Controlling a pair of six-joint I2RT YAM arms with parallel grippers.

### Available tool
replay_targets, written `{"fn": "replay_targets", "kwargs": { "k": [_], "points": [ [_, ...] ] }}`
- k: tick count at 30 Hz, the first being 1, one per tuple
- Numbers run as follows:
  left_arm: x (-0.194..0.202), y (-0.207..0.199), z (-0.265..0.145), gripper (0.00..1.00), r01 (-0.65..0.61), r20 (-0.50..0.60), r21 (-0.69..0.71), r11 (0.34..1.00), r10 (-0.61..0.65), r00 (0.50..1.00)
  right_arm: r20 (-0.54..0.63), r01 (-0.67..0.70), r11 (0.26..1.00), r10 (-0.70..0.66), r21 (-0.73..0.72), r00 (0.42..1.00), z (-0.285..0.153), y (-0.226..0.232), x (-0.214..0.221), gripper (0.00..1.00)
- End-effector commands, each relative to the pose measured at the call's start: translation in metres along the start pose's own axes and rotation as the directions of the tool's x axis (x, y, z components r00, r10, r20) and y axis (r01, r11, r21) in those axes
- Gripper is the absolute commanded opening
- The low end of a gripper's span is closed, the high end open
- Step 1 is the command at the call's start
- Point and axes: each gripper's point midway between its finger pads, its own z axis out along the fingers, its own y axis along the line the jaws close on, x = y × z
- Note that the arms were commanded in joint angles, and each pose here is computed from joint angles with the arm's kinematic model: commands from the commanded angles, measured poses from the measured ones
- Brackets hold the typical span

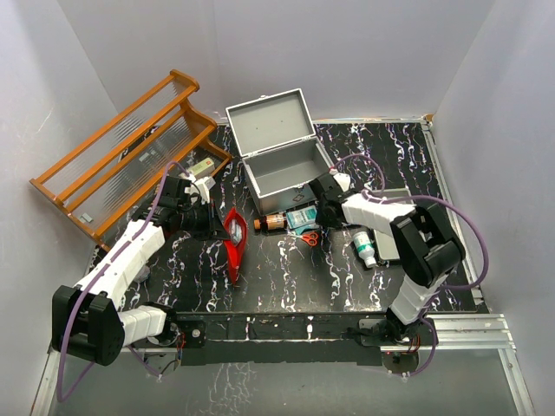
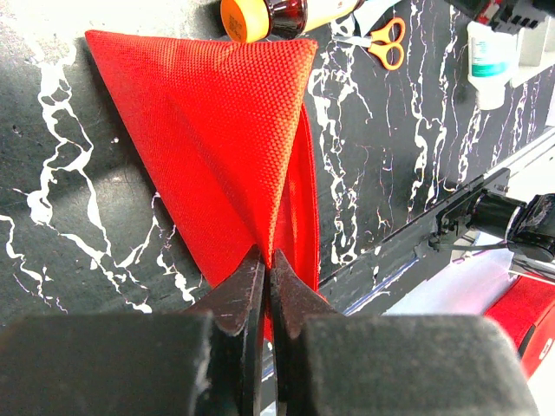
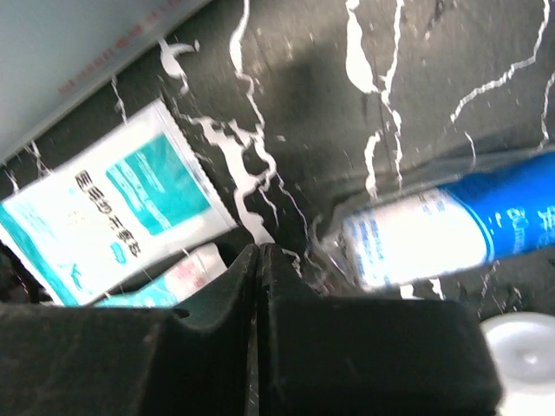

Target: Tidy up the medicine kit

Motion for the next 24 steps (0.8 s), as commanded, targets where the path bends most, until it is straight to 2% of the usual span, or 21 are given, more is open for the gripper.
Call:
{"fn": "replay_targets", "kwargs": {
  "k": [1,6,7,10,13,18,24],
  "points": [
    [-0.007,-0.010,-0.007,0.00,-0.031,0.024,0.027,0.999,0.030,0.999,-0.004,0.001,1.000,-0.001,-0.021,1.000,-0.018,-0.008,0.005,0.00],
    [-0.008,-0.010,-0.009,0.00,-0.033,0.029,0.024,0.999,0.032,0.999,0.015,-0.023,0.996,0.025,-0.087,1.000,-0.035,-0.001,-0.001,0.00],
    [-0.008,-0.011,-0.009,0.00,-0.033,0.032,0.024,0.999,0.032,0.999,0.027,-0.045,0.994,0.048,-0.097,0.998,-0.037,0.002,-0.006,0.02],
    [-0.010,-0.012,-0.010,0.00,-0.030,0.040,0.027,0.999,0.029,0.999,0.054,-0.169,0.978,0.177,-0.119,0.983,-0.041,0.012,-0.024,0.17],
    [-0.011,-0.014,-0.011,0.00,-0.030,0.049,0.030,0.999,0.029,0.998,0.097,-0.307,0.946,0.316,-0.101,0.944,-0.038,0.012,-0.039,0.23],
    [-0.011,-0.016,-0.015,0.00,-0.039,0.060,0.034,0.999,0.037,0.998,0.077,-0.389,0.908,0.404,-0.155,0.912,-0.027,0.033,-0.049,0.38],
    [-0.011,-0.016,-0.015,0.00,-0.039,0.058,0.036,0.999,0.037,0.998,0.022,-0.479,0.868,0.486,-0.135,0.874,-0.008,0.043,-0.043,0.41]
  ]
}}
